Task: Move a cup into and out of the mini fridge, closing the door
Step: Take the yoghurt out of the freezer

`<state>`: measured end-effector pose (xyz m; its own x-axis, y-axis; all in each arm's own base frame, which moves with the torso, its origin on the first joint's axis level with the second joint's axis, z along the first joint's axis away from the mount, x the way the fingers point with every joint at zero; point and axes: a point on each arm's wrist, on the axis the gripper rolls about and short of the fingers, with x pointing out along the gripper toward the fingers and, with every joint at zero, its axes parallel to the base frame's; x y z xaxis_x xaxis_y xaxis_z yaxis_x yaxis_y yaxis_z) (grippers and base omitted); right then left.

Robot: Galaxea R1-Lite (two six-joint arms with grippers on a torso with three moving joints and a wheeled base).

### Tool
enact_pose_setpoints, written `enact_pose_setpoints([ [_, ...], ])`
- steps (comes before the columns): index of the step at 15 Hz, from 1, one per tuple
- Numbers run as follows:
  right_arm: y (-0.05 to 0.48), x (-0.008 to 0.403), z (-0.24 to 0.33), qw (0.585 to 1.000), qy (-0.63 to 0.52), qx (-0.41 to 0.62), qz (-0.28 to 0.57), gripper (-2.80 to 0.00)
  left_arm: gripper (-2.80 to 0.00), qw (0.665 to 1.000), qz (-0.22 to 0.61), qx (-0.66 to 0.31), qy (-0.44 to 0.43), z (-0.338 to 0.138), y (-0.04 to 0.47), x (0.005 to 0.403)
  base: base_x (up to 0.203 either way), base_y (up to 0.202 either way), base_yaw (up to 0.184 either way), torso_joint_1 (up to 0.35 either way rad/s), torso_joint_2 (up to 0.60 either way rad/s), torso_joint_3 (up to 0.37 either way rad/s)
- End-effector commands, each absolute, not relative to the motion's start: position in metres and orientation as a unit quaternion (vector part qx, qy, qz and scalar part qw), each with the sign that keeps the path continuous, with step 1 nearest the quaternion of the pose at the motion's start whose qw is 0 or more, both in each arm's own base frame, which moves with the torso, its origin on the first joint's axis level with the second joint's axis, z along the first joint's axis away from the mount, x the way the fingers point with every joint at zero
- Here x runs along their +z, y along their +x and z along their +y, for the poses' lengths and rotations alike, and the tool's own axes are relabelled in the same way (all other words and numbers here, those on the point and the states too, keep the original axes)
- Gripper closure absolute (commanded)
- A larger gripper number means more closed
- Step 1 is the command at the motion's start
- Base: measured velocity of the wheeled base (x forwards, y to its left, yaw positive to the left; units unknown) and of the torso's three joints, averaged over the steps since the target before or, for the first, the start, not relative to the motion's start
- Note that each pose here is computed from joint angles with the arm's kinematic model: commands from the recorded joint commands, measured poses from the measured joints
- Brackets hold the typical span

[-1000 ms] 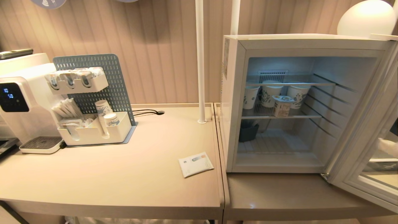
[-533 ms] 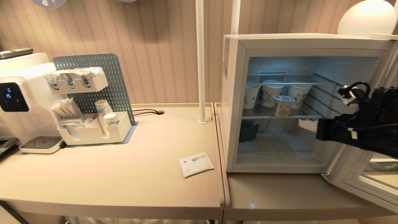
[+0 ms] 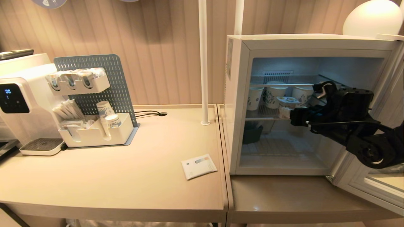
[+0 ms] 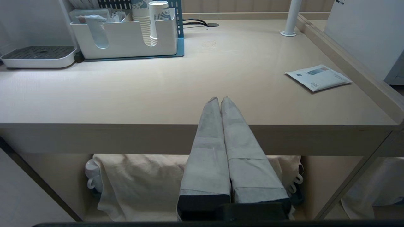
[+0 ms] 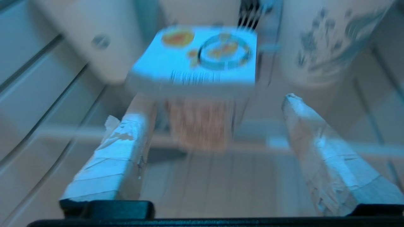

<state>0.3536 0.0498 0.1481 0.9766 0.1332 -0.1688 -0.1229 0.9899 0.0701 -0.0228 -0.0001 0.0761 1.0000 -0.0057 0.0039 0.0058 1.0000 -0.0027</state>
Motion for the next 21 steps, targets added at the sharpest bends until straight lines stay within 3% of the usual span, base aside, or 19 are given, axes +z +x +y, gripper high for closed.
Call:
enact_pose_setpoints([
  [1,0.368,0.128,0.057,0.995,0.018,0.052,0.087,-2.8,0.0,1.0,-0.004,-0.003,-0.002,0.0,-0.023,0.076,0.0,0.0,0.0,0.0,0.0,0.0],
  [8,0.389,0.111,0.059,0.998,-0.001,-0.028,0.051,-2.8,0.0,1.0,-0.003,-0.003,-0.002,0.0,-0.023,0.076,0.0,0.0,0.0,0.0,0.0,0.0],
  [9,0.39,0.111,0.059,0.998,-0.004,-0.032,0.054,0.0,0.0,1.0,-0.003,-0.003,-0.002,0.0,-0.023,0.076,0.0,0.0,0.0,0.0,0.0,0.0],
  [15,0.383,0.121,0.059,0.998,-0.003,-0.029,0.047,0.0,0.0,1.0,-0.003,-0.003,-0.002,0.0,-0.023,0.076,0.0,0.0,0.0,0.0,0.0,0.0],
  [21,0.33,0.176,0.064,0.999,0.005,-0.005,0.034,0.0,0.0,1.0,-0.003,-0.003,-0.002,0.0,-0.023,0.076,0.0,0.0,0.0,0.0,0.0,0.0],
])
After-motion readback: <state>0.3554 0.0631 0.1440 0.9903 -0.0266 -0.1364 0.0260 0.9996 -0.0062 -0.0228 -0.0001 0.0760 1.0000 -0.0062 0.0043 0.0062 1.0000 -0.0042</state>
